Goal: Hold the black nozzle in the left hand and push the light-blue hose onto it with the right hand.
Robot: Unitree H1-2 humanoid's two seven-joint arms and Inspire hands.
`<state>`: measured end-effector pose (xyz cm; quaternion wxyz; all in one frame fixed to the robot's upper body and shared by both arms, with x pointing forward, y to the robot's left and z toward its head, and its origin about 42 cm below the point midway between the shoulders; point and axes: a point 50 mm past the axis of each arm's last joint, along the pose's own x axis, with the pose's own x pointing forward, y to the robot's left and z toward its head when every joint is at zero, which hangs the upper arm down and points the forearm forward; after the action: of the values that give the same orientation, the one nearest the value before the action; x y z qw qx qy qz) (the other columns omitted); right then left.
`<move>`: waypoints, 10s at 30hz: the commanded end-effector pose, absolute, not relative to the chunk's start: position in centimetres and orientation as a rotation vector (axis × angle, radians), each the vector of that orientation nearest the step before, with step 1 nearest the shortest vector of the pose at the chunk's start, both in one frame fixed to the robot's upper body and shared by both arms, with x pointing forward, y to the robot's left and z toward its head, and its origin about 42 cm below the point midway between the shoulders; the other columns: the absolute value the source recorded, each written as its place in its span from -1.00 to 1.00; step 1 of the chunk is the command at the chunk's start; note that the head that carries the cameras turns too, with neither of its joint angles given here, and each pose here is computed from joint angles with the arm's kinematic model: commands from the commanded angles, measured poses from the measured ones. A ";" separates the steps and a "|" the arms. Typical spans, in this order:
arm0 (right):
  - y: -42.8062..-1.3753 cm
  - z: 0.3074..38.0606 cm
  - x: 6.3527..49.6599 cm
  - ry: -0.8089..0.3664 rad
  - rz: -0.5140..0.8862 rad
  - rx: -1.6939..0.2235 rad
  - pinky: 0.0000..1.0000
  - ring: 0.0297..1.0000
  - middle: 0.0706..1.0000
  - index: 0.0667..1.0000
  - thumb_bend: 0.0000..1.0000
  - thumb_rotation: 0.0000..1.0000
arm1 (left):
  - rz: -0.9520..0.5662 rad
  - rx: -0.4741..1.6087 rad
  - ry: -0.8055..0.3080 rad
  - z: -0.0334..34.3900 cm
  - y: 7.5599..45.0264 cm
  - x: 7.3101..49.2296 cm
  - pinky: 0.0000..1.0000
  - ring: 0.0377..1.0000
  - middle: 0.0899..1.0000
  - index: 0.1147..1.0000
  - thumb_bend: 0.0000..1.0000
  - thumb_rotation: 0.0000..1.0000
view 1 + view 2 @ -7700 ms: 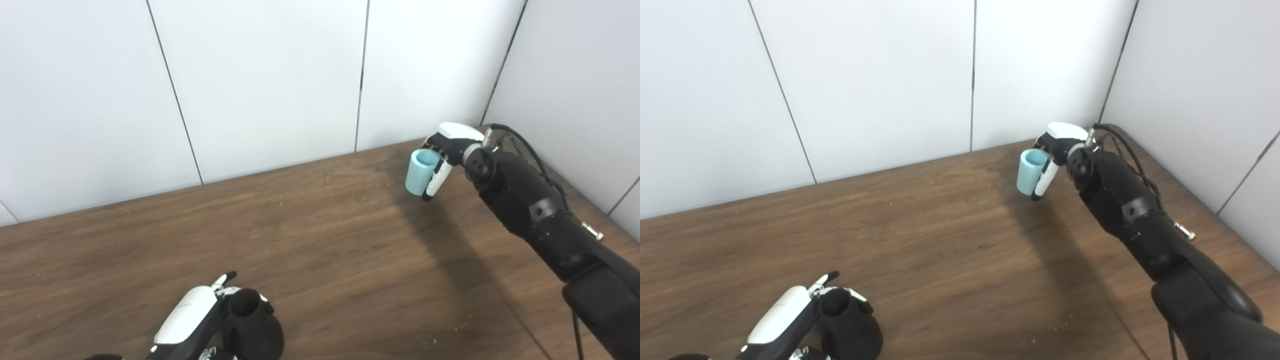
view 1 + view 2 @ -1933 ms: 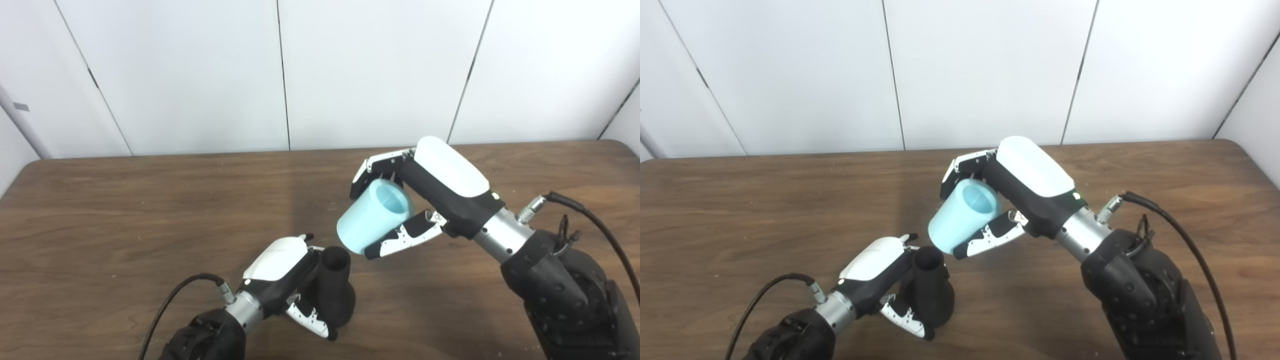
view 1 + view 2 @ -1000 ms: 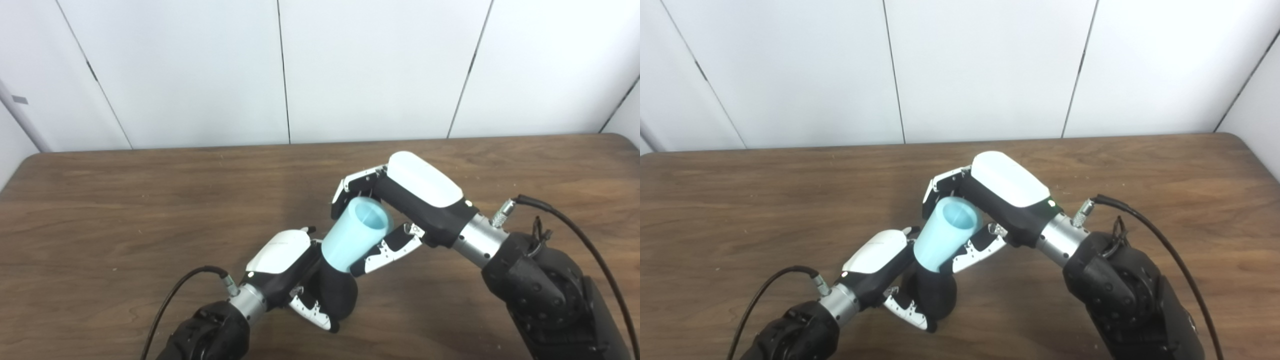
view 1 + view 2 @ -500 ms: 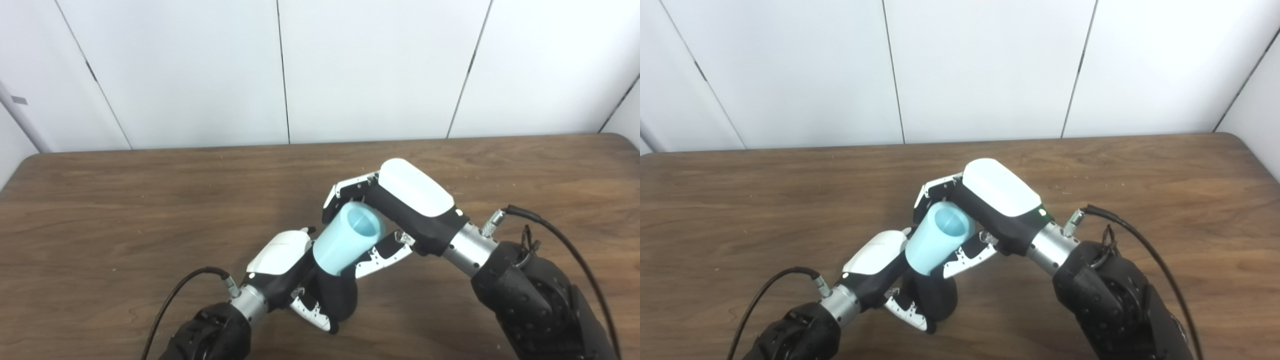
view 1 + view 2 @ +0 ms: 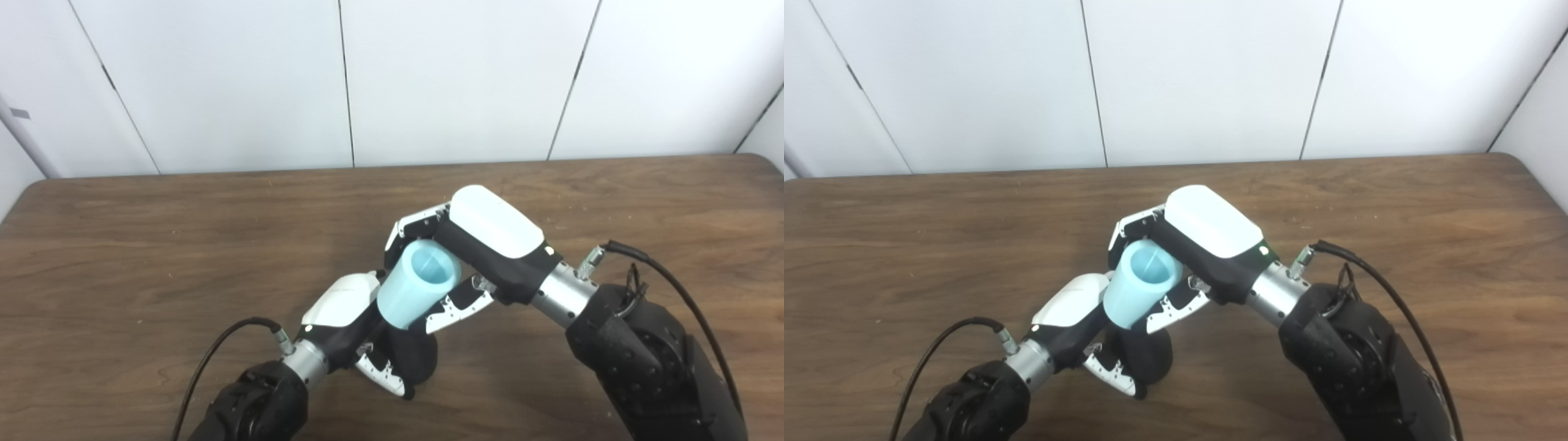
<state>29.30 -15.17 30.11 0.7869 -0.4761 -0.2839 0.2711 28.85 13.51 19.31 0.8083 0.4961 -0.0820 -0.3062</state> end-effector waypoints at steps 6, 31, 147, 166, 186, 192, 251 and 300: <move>-14.6 30.5 29.9 -0.596 0.720 -1.140 -0.38 -0.22 -0.06 -0.01 -0.01 -1.00 | -0.776 1.049 -0.117 18.1 12.9 27.8 1.00 0.33 -0.07 -0.22 0.04 -1.00; -14.9 31.9 30.7 -0.482 0.803 -1.225 -0.39 -0.18 -0.04 -0.07 -0.01 -1.00 | -0.778 1.058 -0.128 18.3 12.9 28.0 1.00 0.32 -0.07 -0.22 0.04 -1.00; -19.1 32.3 22.1 -0.775 0.691 -1.244 1.00 1.00 1.00 0.93 0.33 1.00 | -0.773 1.097 -0.039 17.3 12.9 28.7 1.00 0.75 0.47 -0.17 0.03 -0.93; -19.9 33.1 23.1 -0.763 0.643 -1.264 1.00 1.00 1.00 0.89 0.33 1.00 | -0.782 1.069 -0.063 16.9 12.9 28.7 1.00 0.56 0.16 -0.17 0.02 -0.94; -19.7 31.2 22.7 -0.688 0.692 -1.261 1.00 1.00 1.00 0.87 0.29 0.95 | -0.772 1.086 -0.048 17.2 12.8 28.8 1.00 0.63 0.26 -0.17 0.03 -0.93; -19.8 31.3 22.6 -0.686 0.698 -1.263 1.00 1.00 1.00 0.88 0.29 0.95 | -0.770 1.083 -0.045 17.0 12.8 28.9 1.00 0.67 0.23 -0.17 0.03 -0.93; -20.5 26.9 23.1 -0.530 0.743 -1.215 1.00 1.00 0.97 0.91 0.24 0.91 | -0.775 1.074 -0.079 17.6 12.9 29.0 1.00 0.36 0.01 -0.25 0.02 -1.00; -20.8 25.7 21.9 -0.499 0.781 -1.249 1.00 1.00 0.97 0.92 0.24 0.92 | -0.781 1.072 -0.083 17.7 12.8 28.7 1.00 0.39 0.01 -0.25 0.02 -1.00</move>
<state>22.21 -20.17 27.23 0.7277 -0.5440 -0.2791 0.3108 29.26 12.79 19.29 0.7979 0.5008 -0.0820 -0.3253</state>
